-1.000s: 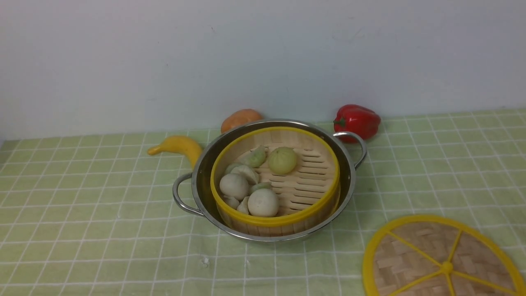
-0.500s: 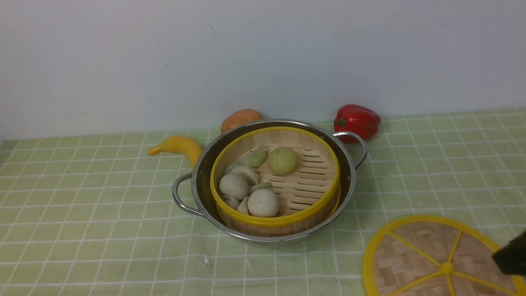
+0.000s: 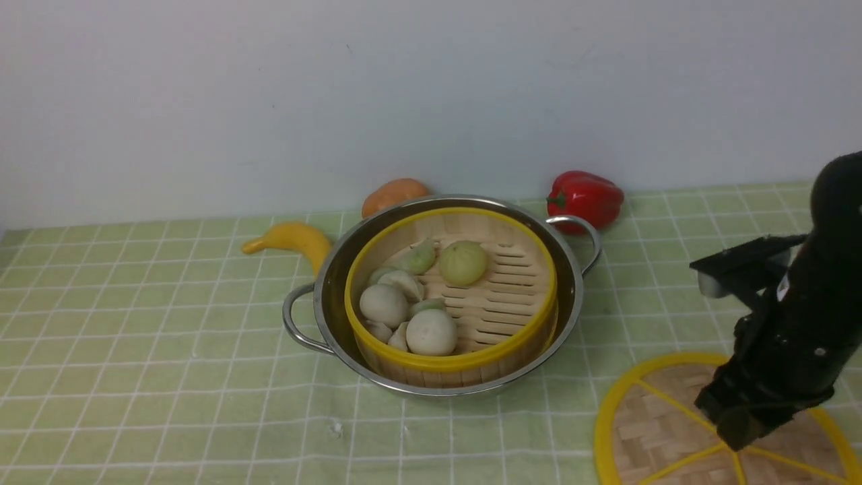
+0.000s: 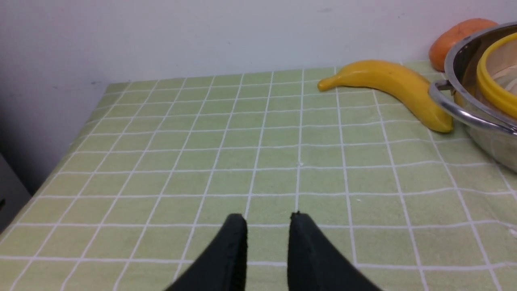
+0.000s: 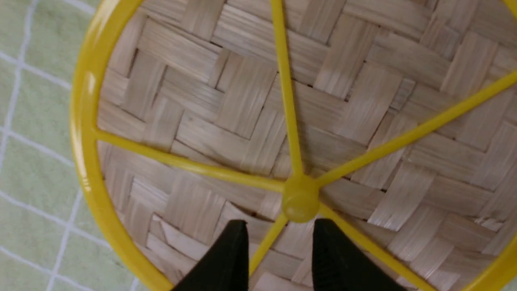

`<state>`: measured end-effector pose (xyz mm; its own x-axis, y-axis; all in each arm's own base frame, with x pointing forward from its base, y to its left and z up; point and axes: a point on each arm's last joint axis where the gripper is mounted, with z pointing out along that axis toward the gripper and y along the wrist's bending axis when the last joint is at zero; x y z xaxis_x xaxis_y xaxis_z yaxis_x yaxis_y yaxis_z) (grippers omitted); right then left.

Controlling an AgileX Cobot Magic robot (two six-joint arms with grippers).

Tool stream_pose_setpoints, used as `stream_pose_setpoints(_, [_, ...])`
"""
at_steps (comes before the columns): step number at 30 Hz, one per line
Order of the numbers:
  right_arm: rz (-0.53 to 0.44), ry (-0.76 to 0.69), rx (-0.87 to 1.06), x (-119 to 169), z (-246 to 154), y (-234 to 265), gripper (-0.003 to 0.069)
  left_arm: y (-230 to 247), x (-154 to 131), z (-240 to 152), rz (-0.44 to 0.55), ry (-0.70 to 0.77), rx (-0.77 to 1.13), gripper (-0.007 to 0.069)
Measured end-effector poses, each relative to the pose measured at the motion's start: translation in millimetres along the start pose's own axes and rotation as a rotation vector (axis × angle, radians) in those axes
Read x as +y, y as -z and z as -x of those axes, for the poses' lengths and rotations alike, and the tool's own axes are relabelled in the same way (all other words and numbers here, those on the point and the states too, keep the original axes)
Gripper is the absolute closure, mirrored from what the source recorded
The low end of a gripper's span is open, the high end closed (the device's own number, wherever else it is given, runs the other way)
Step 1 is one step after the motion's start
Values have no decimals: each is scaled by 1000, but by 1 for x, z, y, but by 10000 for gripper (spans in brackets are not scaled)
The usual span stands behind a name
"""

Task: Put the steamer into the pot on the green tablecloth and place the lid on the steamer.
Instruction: 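Move the gripper down to the bamboo steamer lid and grasp its center knob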

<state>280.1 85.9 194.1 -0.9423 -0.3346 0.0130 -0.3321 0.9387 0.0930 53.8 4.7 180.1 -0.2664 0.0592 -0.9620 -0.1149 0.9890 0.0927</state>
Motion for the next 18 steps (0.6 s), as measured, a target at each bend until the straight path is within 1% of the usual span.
stream_pose_setpoints(4, [-37, -22, 27, -6, 7, -18, 416, 0, 0, 0, 0, 0, 0, 473])
stream_pose_setpoints(10, [-37, -31, 28, -6, 10, -22, 419, 0, 0, 0, 0, 0, 0, 466])
stream_pose_setpoints(13, [-32, -35, 34, -6, 9, -22, 454, 0, 0, 0, 0, 0, 0, 458])
stream_pose_setpoints(14, [-26, -39, 45, -5, 8, -22, 503, 0, 0, 0, 0, 0, 0, 455])
stream_pose_setpoints(15, [-24, -40, 45, -5, 8, -22, 517, 0, 0, 0, 0, 0, 0, 455])
stream_pose_setpoints(18, [-25, -37, 22, -2, 9, -17, 513, 0, 0, 0, 0, 0, 0, 449])
